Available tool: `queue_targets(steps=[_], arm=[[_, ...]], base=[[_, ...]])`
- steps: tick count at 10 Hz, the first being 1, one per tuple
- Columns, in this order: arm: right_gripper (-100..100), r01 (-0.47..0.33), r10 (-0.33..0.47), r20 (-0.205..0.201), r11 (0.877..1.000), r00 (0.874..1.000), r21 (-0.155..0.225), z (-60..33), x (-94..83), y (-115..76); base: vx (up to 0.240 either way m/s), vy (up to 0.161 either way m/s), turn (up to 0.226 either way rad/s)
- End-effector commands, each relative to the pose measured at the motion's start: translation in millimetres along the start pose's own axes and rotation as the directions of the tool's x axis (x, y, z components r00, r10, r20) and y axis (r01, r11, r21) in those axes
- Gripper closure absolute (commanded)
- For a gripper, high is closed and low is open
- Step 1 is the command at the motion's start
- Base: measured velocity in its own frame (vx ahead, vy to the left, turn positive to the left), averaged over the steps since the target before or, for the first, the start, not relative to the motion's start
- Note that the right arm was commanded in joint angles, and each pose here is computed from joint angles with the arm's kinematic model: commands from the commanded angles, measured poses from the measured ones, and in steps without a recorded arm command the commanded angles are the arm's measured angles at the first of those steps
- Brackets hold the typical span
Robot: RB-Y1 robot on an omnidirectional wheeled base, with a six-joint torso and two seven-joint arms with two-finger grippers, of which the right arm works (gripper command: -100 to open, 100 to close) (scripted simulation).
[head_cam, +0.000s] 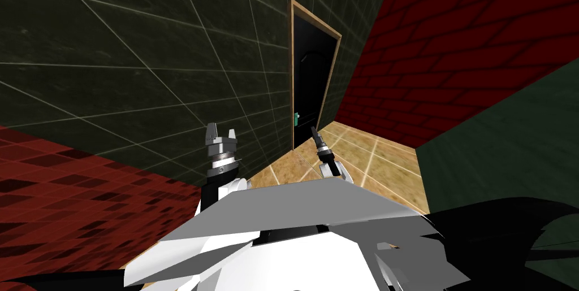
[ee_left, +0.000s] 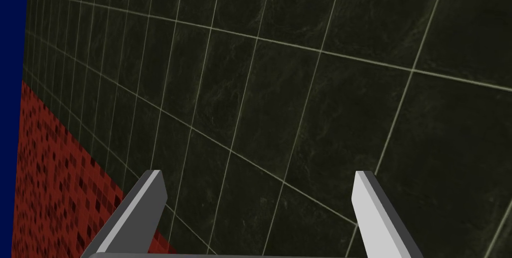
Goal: Pull the door open
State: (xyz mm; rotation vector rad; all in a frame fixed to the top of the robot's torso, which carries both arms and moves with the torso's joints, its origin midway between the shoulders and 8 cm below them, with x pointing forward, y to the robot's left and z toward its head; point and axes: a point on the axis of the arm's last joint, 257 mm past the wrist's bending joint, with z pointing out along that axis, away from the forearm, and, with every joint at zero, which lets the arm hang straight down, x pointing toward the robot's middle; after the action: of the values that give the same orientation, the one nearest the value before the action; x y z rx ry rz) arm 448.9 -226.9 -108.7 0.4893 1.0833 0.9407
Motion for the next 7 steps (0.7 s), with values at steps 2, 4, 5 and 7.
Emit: queue_targets(steps=[2, 4, 5, 7], arm=[[-100, 0.055, -0.055, -0.039, 0.998, 0.998, 0.001, 3.7, 16.2, -8.5], [-100, 0.094, -0.094, -0.068, 0.996, 0.993, -0.001, 6.5, 28.7, -14.4], [-100, 0.114, -0.114, -0.082, 0.993, 0.990, -0.002, 7.8, 35.1, -17.3], [-100, 0.154, -0.154, -0.111, 0.988, 0.982, -0.007, 10.4, 47.9, -23.1]], base=[[0.093, -0.070, 0.004], [0.102, -0.057, 0.006], [0.104, -0.062, 0.008], [0.094, -0.069, 0.008]])
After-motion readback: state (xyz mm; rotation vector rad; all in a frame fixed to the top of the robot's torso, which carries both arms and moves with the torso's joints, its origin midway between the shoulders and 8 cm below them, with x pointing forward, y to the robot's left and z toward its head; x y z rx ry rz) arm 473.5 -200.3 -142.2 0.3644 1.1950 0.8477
